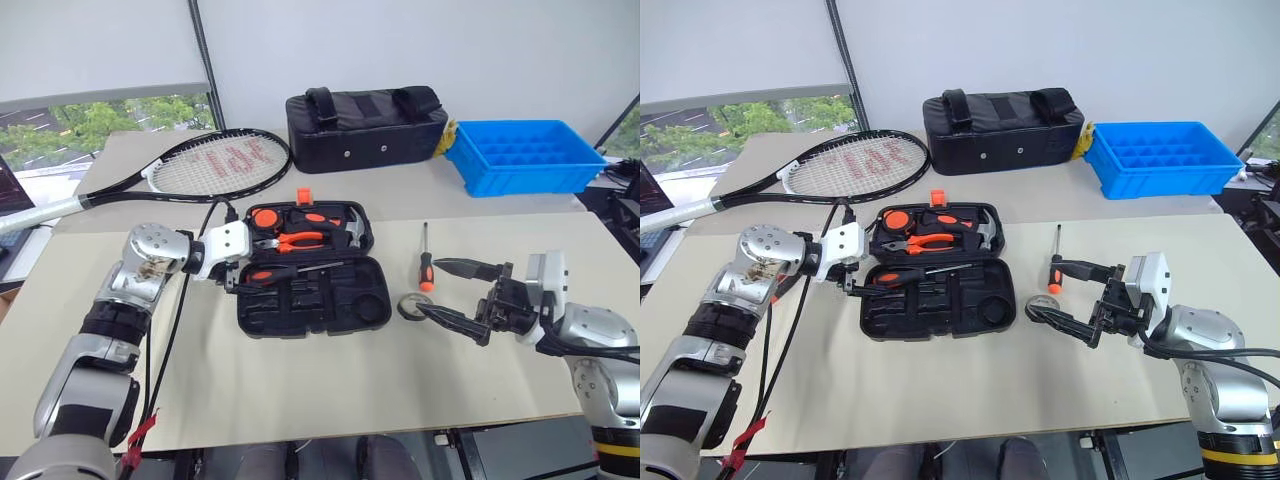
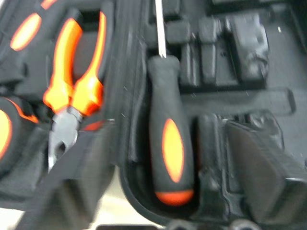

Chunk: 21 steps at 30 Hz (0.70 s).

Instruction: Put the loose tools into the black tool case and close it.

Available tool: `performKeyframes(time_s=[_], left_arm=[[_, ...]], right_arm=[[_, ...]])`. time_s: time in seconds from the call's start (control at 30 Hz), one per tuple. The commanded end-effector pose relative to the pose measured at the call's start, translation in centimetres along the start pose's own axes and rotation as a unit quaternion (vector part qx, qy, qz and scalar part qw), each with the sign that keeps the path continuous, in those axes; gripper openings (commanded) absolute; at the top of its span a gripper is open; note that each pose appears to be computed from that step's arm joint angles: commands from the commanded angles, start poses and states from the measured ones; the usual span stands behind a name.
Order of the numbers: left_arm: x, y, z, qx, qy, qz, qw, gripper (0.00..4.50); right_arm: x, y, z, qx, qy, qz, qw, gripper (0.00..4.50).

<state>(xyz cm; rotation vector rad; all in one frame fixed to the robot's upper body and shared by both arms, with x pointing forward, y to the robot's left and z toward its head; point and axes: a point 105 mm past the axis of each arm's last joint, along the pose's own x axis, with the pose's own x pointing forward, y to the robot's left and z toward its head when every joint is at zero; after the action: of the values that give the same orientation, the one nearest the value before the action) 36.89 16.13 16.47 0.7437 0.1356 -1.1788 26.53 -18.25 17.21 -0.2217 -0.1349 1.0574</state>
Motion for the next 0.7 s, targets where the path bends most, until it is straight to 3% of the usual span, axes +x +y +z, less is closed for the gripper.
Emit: performKeyframes(time_s=[0.03, 0.1, 0.2, 0.5, 0.53, 0.7], left_arm=[[-1.3, 1.6, 5.2, 0.013, -0.12, 0.053, 0.991, 4.32], [-1.3, 1.6, 6.2, -0.026, -0.169, 0.069, 0.983, 4.32], [0.0, -0.2, 5.1, -0.057, -0.17, 0.057, 0.982, 3.59], [3.6, -1.8, 0.0, -0.086, -0.101, 0.122, 0.984, 0.28], [3.8, -1.9, -0.6, -0.088, -0.089, 0.13, 0.984, 0.08], [4.5, -3.6, -2.4, -0.065, -0.04, 0.103, 0.992, 0.08]], right_arm=[[0.1, 0.2, 0.9, -0.022, -0.003, -0.001, 1.0, 4.43], [0.1, 0.3, 0.8, -0.021, -0.003, -0.003, 1.0, 4.43], [0.2, 0.4, 0.8, -0.02, -0.003, -0.003, 1.0, 4.43], [0.3, 0.3, 1.0, -0.023, -0.002, -0.004, 1.0, 4.43], [0.3, 0.3, 1.1, -0.023, -0.002, -0.005, 1.0, 4.43], [0.2, 0.3, 1.0, -0.024, -0.001, -0.006, 1.0, 4.43]])
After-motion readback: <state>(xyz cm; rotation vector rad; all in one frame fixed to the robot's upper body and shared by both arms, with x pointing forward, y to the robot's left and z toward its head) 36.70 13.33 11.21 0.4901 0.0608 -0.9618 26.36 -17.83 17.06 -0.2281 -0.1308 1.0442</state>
